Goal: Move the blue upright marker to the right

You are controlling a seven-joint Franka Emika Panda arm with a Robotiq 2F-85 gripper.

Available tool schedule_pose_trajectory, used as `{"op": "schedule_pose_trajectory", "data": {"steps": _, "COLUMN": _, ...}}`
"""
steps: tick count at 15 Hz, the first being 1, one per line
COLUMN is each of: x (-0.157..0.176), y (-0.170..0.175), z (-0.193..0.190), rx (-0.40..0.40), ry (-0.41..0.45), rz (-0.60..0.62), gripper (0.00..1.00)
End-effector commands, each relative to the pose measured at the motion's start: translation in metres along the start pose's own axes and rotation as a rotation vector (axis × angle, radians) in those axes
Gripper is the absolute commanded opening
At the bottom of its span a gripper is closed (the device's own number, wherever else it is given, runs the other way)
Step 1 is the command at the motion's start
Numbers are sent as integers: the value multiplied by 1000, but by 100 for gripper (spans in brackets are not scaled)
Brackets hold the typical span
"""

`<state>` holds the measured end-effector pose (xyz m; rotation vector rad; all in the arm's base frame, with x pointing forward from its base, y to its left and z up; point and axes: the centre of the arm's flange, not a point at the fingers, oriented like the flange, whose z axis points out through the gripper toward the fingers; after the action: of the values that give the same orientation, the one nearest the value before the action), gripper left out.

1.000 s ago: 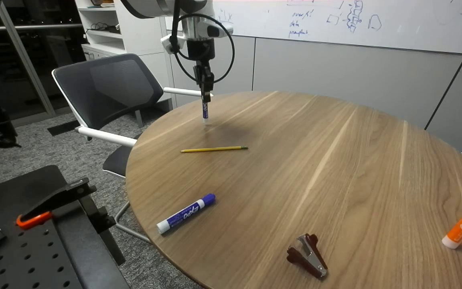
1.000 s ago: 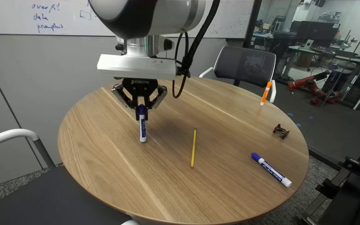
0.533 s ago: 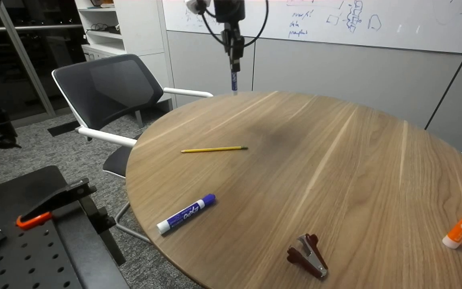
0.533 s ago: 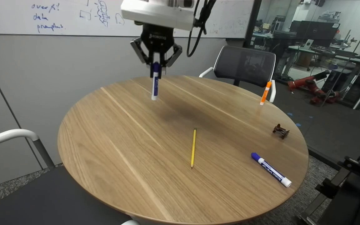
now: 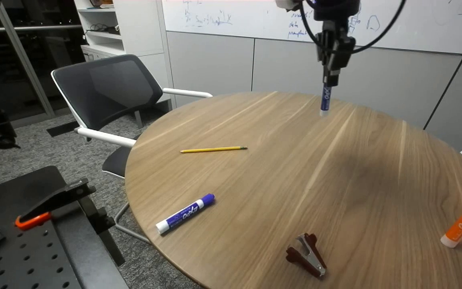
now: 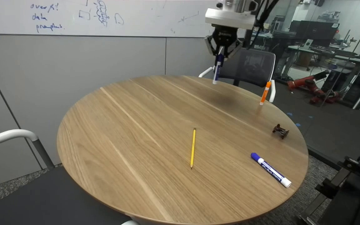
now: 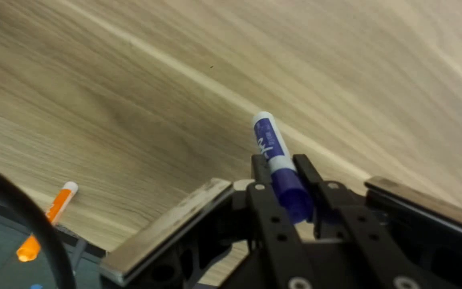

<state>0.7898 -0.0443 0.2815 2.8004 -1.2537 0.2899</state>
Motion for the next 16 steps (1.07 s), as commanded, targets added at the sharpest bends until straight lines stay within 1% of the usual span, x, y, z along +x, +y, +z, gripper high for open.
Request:
{"op": "schedule_pose_trajectory", "data": {"steps": 1, "x": 30, "y": 23, "z": 25, "rx": -16, "ry": -23, "rz": 80, "gripper": 5}}
{"op": "schedule_pose_trajectory", "data": {"steps": 4, "x": 37, "y": 40, "z": 52, "rx": -42, "ry": -48, "rz": 105, "gripper": 5}}
{"op": "schedule_pose_trajectory", "data": {"steps": 9, "x": 31, "y": 44, "z": 84, "rx": -65, "ry": -84, "rz": 112, "gripper": 5}}
{"op": "schedule_pose_trajectory", "data": {"steps": 16, "x": 31, "y": 46, "z": 112, "rx": -104, "ry": -119, "rz": 132, "gripper": 5}}
